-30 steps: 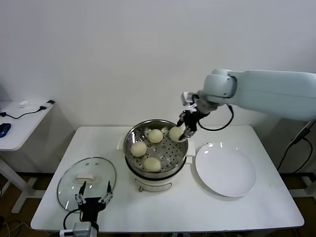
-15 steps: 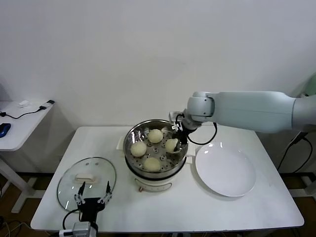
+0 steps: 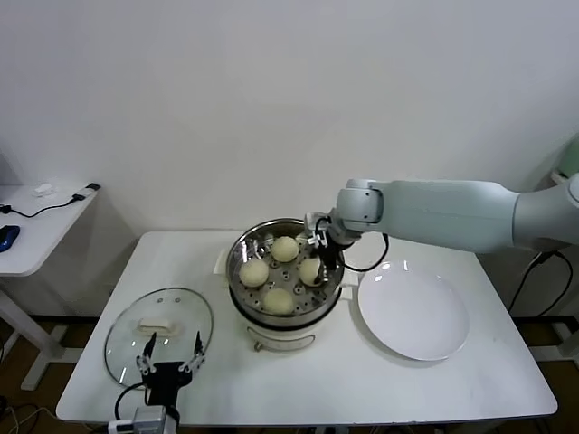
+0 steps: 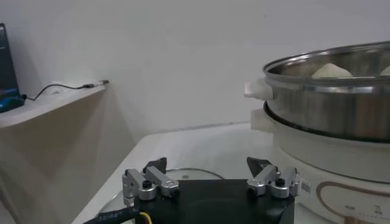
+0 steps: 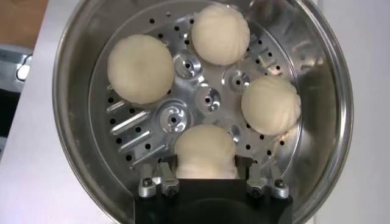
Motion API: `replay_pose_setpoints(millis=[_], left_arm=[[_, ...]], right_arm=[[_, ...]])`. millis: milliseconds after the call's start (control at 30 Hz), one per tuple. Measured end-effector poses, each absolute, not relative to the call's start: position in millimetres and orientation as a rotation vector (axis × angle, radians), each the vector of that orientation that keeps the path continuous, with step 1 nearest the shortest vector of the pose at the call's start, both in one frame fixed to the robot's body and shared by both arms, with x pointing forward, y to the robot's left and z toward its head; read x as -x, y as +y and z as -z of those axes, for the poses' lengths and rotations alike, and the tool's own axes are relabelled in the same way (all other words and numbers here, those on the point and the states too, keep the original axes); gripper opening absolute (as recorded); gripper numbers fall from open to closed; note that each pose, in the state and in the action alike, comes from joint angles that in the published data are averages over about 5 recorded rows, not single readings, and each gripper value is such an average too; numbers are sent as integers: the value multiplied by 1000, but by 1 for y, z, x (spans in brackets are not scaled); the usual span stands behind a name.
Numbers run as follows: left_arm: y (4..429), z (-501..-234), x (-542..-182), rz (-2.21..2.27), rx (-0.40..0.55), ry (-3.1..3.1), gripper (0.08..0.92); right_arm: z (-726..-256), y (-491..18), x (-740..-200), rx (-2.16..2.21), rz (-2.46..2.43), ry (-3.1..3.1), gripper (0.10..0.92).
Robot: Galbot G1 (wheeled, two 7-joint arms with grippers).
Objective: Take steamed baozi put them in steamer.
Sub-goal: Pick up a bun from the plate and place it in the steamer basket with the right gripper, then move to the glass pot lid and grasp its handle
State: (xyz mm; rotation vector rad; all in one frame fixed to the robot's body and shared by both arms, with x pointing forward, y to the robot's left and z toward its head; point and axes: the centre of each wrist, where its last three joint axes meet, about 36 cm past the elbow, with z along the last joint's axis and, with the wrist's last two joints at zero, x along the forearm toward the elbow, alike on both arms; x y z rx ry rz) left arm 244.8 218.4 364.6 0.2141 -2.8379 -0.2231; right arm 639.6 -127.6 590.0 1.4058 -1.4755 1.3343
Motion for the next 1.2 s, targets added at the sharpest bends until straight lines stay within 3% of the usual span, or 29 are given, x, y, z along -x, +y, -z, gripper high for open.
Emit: replay_pose_setpoints(millis=[167,433,633,900,1200], left_arm=[[218,-365,-244,223,-214,-2837,823],[217,-367,-241,218,-210,-2856,823],[219,-371,-241,219,-215,-2876,823],[229,-370,-244,245,-229,-2925,823],[236,-365,-249,289,-202,-2985,823]], right_arm=[[-610,-136,-646,-1452,-1308,-1499,816],[-648,-175,-656,-1466,-1271,-1630,823],[-650,-221,-661,-1382,-1211,-1952,823],[-614,-293,-643,-1072,-993,-2480,823],[-535,-370,-589,-735,-697,-2821,823]])
